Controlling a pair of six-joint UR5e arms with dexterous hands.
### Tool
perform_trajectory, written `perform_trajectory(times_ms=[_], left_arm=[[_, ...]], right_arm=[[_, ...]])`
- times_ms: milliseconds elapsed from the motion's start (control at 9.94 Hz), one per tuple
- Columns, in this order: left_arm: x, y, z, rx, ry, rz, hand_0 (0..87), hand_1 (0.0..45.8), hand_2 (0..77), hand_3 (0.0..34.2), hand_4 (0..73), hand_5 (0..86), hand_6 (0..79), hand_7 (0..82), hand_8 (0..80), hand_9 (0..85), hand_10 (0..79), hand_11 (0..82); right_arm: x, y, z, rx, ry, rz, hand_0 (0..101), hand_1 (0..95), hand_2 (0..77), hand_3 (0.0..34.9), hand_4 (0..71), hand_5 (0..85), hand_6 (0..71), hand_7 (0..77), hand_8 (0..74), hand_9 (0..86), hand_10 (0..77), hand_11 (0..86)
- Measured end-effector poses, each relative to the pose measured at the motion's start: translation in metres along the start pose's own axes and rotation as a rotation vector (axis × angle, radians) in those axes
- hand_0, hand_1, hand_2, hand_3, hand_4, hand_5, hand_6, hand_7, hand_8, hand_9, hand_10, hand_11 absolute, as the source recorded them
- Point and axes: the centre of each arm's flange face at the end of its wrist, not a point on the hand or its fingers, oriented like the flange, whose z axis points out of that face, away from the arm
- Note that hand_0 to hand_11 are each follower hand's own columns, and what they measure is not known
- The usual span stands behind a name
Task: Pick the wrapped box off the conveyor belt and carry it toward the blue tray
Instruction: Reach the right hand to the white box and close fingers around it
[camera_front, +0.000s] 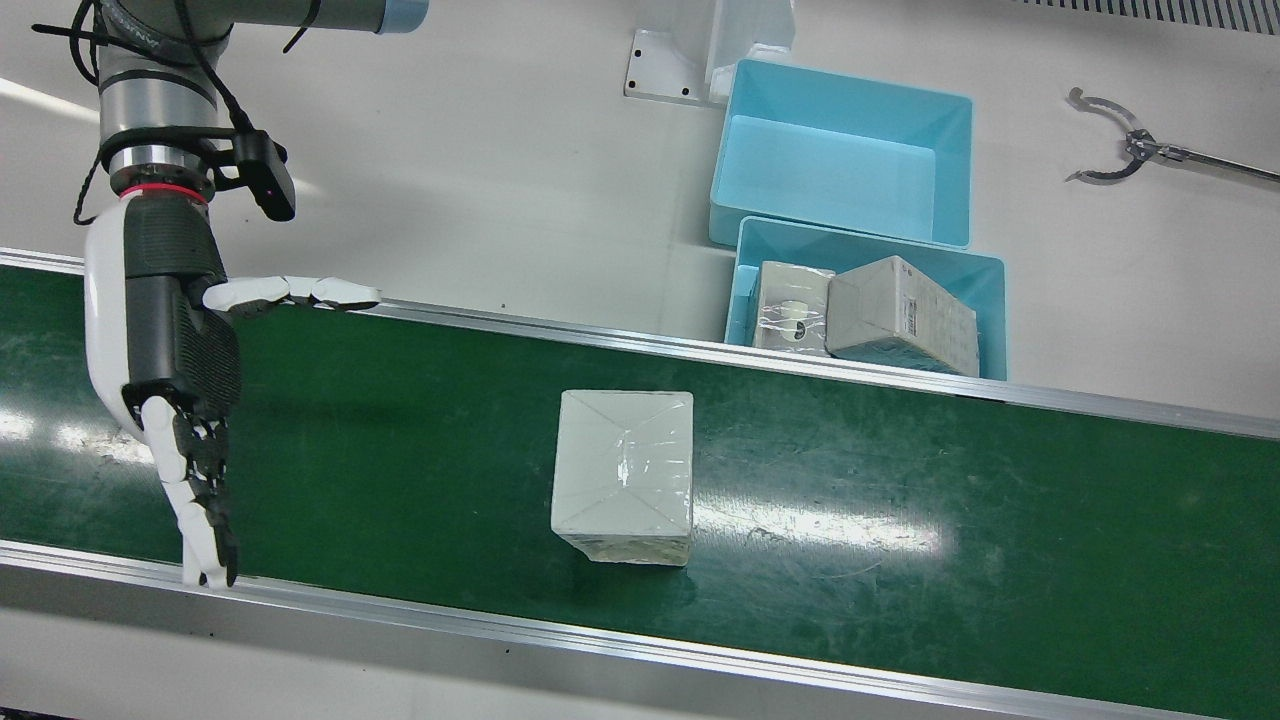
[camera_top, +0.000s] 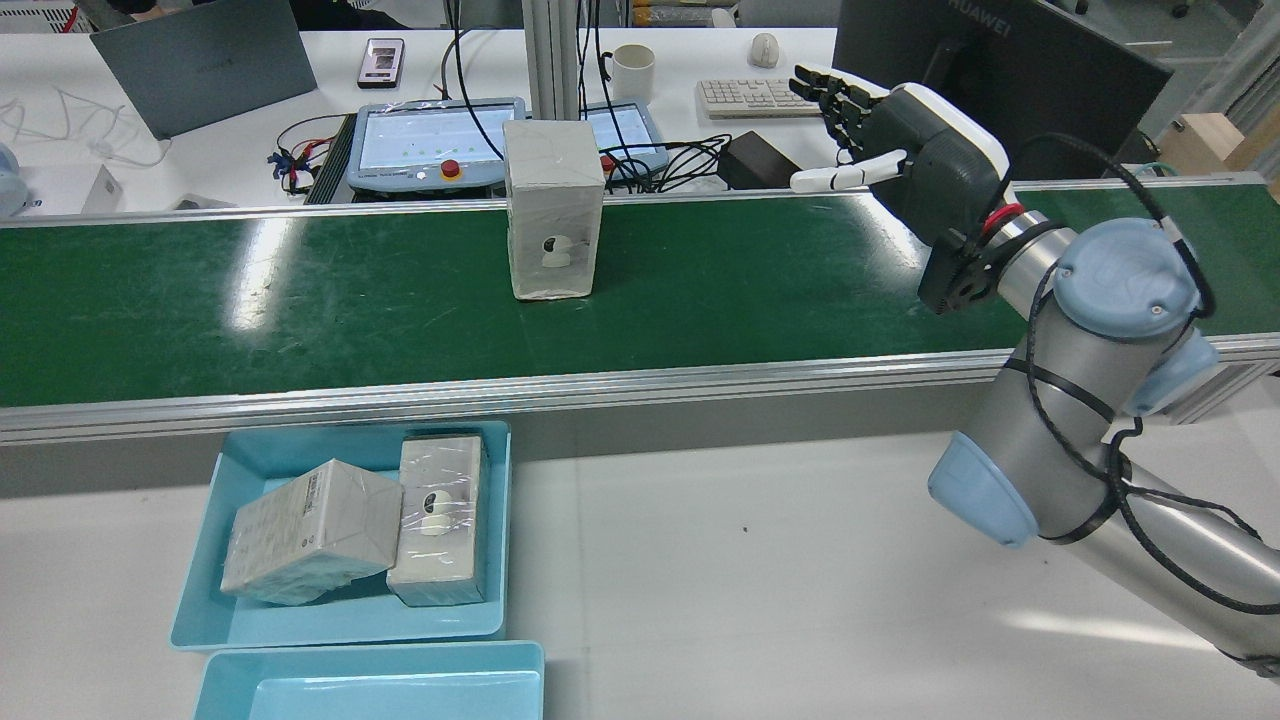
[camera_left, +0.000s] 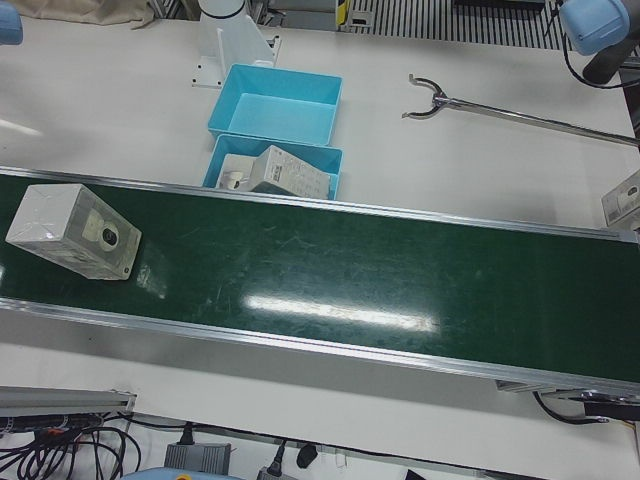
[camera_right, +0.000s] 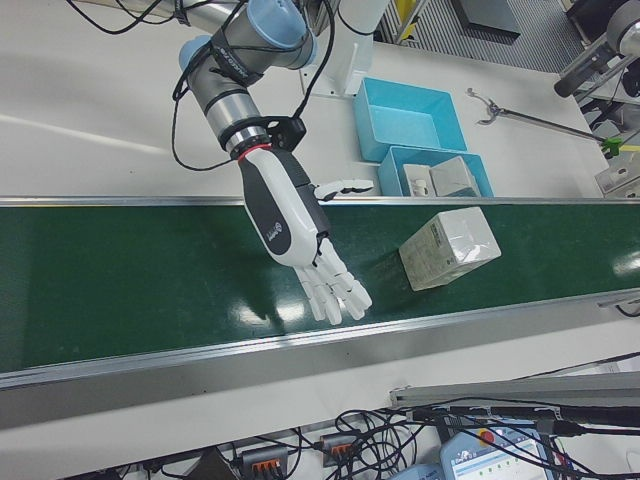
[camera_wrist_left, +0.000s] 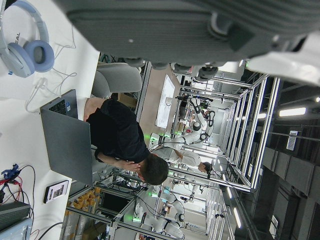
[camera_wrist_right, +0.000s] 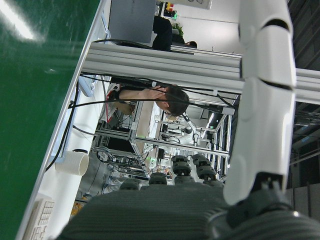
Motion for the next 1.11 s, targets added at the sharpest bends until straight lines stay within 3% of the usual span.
perform_trajectory(times_ms=[101,302,1107], left_arm=[[0.0,0.0,0.0,0.0,0.0,0.0,0.0,0.0,0.5,0.0,0.0,1.1,0.0,0.0,0.0,0.0,0.0,0.0],[0.0,0.0,0.0,0.0,0.0,0.0,0.0,0.0,0.5,0.0,0.0,1.1,0.0,0.0,0.0,0.0,0.0,0.0],[0.0,0.0,0.0,0.0,0.0,0.0,0.0,0.0,0.5,0.0,0.0,1.1,0.0,0.0,0.0,0.0,0.5,0.0]], right_arm=[[0.011,0.005,0.01,-0.006,0.01,0.003,47,13.6,12.5,3.3,3.8,6.0,0.0,0.5,0.0,1.6,0.0,1.1],[0.032,0.006,0.023,-0.016,0.027,0.009,47,13.1,13.1,3.3,3.8,6.5,0.0,0.5,0.0,1.6,0.0,1.6],[0.066,0.01,0.042,-0.033,0.052,0.019,47,13.6,14.2,3.6,6.0,8.2,0.0,3.8,0.0,1.6,0.0,1.1]])
